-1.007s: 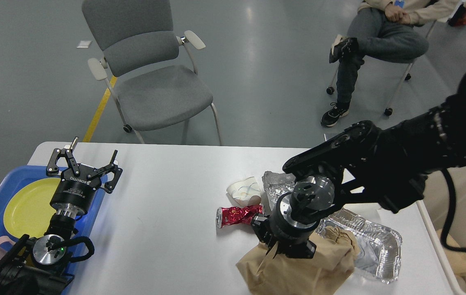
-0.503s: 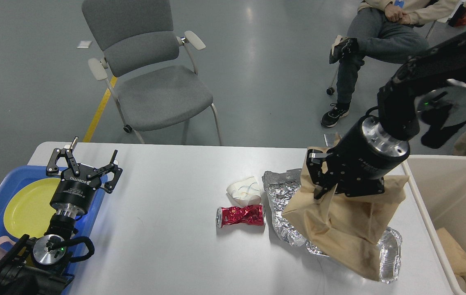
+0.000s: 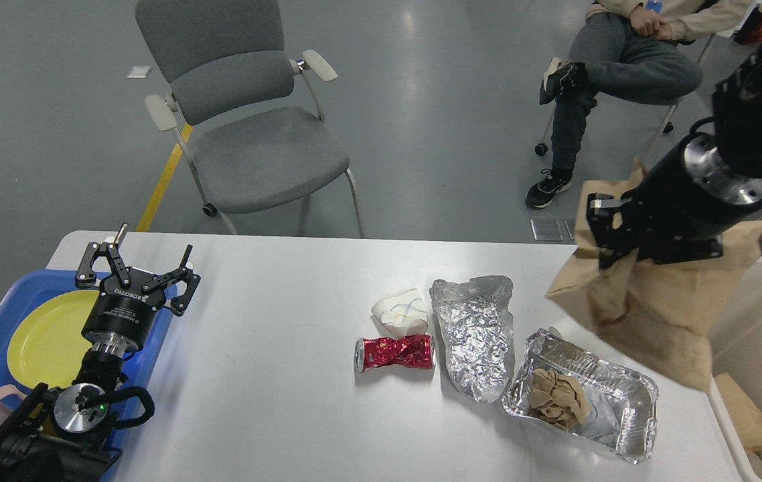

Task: Tidy desktop
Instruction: 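Lift the paper bag and drop it into the white bin, then move the right gripper back over the foil tray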

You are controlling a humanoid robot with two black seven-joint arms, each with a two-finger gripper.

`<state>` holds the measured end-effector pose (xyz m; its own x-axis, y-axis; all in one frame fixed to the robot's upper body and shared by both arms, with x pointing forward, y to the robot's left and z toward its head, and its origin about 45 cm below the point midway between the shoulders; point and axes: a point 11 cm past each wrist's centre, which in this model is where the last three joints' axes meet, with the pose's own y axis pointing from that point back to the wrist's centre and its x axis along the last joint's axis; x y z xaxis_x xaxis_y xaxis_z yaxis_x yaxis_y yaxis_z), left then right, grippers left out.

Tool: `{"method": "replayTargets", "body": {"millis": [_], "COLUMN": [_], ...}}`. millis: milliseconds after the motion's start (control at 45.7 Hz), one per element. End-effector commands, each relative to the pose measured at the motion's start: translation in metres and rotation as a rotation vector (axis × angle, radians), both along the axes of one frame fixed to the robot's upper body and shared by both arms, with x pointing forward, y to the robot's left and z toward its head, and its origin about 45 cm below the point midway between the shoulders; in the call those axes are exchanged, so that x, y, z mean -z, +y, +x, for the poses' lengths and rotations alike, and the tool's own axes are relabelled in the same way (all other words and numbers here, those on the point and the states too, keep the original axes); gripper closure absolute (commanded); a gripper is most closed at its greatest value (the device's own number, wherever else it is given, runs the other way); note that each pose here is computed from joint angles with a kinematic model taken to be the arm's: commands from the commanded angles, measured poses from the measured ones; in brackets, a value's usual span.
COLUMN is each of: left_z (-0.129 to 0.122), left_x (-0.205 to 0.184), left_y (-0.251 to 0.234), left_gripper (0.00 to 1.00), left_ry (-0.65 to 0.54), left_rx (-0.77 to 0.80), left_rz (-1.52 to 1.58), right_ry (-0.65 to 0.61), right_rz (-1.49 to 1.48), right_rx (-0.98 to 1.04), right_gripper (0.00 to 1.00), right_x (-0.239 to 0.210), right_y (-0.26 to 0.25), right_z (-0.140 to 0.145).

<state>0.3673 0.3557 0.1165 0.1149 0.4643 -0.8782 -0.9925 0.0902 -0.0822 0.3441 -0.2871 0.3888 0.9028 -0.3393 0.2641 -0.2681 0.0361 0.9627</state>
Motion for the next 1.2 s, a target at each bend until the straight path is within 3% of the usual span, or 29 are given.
{"method": "replayTargets", "body": {"millis": [0, 219, 503, 700, 854, 1182], "left_z": [0.0, 0.0, 0.0, 0.0, 0.0, 0.0], "left_x": [0.0, 0.0, 0.0, 0.0, 0.0, 0.0], "left_y": [0.0, 0.0, 0.0, 0.0, 0.001, 0.0], "left_gripper": [0.04, 0.04, 0.04, 0.04, 0.04, 0.04], "left_ry": [0.0, 0.0, 0.0, 0.0, 0.0, 0.0], "left_rx": [0.0, 0.0, 0.0, 0.0, 0.0, 0.0], "left_rz": [0.0, 0.0, 0.0, 0.0, 0.001, 0.0], "right_ry": [-0.088, -0.198, -0.325, -0.435, -0.447, -0.384], "right_rz": [-0.074, -0.119, -0.308, -0.444, -0.508, -0.461], "right_rx": [0.165, 0.382, 0.494, 0.451, 0.403, 0.473], "right_gripper": [1.0, 1.0, 1.0, 1.0, 1.0, 1.0], "right_x": [0.009, 0.063, 0.179, 0.266, 0.31, 0.351], "right_y": [-0.078, -0.204, -0.293, -0.294, -0.285, -0.273], "right_z": [0.019, 0.029, 0.011, -0.015, -0.044, -0.083]}}
